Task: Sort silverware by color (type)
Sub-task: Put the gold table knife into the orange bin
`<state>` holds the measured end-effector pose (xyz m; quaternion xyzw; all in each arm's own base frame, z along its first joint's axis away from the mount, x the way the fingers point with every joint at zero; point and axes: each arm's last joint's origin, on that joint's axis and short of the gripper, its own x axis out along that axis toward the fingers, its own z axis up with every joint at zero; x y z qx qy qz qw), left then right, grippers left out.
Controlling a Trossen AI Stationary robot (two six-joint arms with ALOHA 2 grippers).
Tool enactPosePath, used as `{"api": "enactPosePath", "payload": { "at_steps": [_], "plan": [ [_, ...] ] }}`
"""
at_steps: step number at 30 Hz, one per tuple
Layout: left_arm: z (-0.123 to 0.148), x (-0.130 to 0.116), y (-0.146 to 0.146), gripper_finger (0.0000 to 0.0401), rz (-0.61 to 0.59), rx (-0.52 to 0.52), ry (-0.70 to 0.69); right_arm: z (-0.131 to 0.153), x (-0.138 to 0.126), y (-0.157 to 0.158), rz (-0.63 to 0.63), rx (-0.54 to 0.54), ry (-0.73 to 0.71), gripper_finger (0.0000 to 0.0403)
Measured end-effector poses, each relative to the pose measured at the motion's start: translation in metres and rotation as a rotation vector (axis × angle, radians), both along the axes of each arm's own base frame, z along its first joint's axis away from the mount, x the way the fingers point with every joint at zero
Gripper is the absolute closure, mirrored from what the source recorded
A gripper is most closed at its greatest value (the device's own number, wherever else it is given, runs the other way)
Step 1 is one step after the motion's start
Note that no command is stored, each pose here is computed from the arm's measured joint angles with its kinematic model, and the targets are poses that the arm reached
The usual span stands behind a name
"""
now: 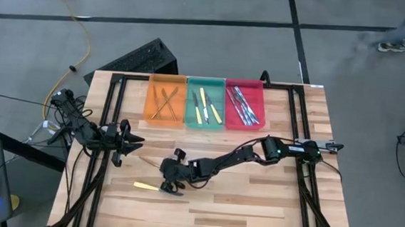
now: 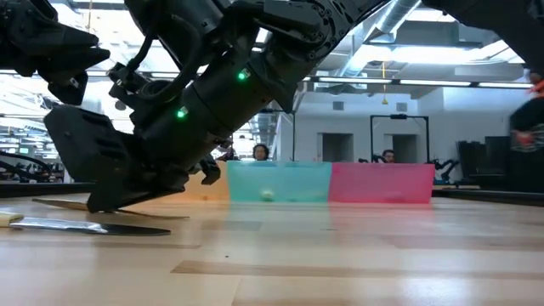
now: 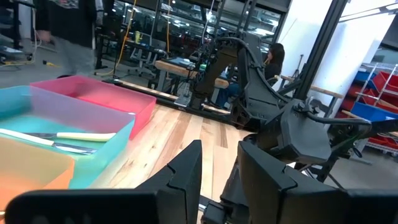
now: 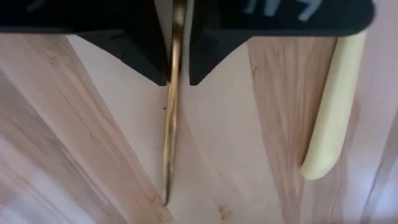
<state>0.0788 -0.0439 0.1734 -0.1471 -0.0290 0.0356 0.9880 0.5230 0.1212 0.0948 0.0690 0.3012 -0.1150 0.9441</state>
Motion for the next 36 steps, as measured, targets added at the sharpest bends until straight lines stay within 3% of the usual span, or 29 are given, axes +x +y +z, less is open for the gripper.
{"api": "enactPosePath", "payload": {
  "at_steps": [7,16,21,28,36],
  "plan": [
    [0.0,0.0,0.0,0.0312,0.0,0.0,0.0,0.004,-0.004,0.009,0.038,-0.174,0.022,0.0238],
    [0.0,0.0,0.0,0.0312,0.0,0.0,0.0,0.005,-0.002,0.001,0.025,-0.18,0.018,0.0196],
    [0.0,0.0,0.0,0.0312,0.0,0.0,0.0,0.002,0.002,-0.006,0.048,-0.107,0.011,0.0205],
    [0.0,0.0,0.0,0.0312,-0.001,0.0,0.0,-0.003,0.001,-0.006,0.026,-0.092,0.022,0.0224],
    [0.0,0.0,0.0,0.0312,0.0,0.0,0.0,-0.005,0.001,-0.006,0.023,-0.083,0.035,0.0326]
  ]
}}
